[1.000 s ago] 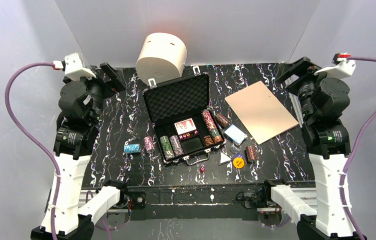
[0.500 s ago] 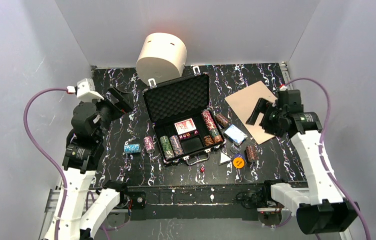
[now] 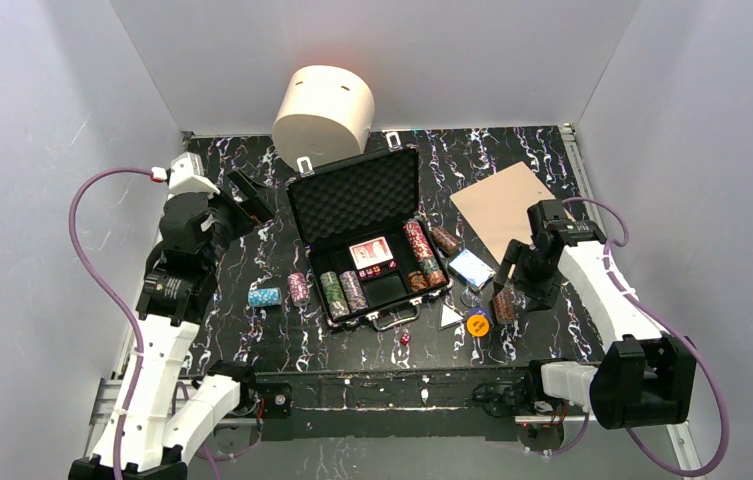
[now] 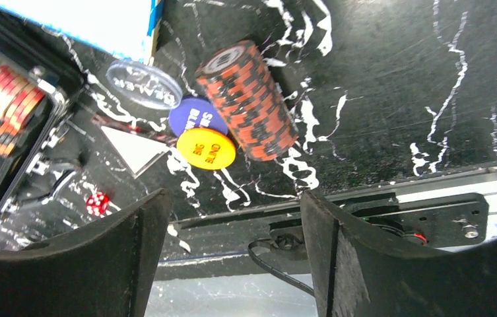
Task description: Pack up texas hold em set
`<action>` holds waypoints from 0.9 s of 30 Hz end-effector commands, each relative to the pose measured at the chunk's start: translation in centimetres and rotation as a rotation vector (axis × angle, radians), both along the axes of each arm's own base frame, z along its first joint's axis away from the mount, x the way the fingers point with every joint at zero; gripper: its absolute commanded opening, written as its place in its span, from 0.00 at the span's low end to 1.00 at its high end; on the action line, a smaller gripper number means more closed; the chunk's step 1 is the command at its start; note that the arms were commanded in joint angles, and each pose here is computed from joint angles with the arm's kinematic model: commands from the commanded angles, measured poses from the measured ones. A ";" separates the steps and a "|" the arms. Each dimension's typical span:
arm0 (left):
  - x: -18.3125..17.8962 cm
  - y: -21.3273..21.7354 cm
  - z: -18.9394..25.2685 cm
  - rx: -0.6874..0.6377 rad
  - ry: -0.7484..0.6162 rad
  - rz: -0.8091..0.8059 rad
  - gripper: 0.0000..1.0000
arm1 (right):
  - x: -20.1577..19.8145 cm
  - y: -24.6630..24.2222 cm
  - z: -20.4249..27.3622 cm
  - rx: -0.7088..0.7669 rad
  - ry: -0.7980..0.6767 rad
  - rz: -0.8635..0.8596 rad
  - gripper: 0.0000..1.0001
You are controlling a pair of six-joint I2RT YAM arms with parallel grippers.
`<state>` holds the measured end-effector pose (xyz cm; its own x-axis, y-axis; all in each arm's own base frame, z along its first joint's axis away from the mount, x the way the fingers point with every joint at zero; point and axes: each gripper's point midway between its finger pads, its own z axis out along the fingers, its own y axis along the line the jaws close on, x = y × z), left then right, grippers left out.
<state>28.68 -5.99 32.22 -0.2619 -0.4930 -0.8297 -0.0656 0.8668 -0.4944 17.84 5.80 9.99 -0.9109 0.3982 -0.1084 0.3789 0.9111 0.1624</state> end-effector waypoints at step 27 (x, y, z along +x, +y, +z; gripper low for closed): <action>0.9 -1.4 0.5 0.016 -0.012 -0.054 0.98 | 2.0 -0.6 -6.7 -0.136 0.135 0.117 0.54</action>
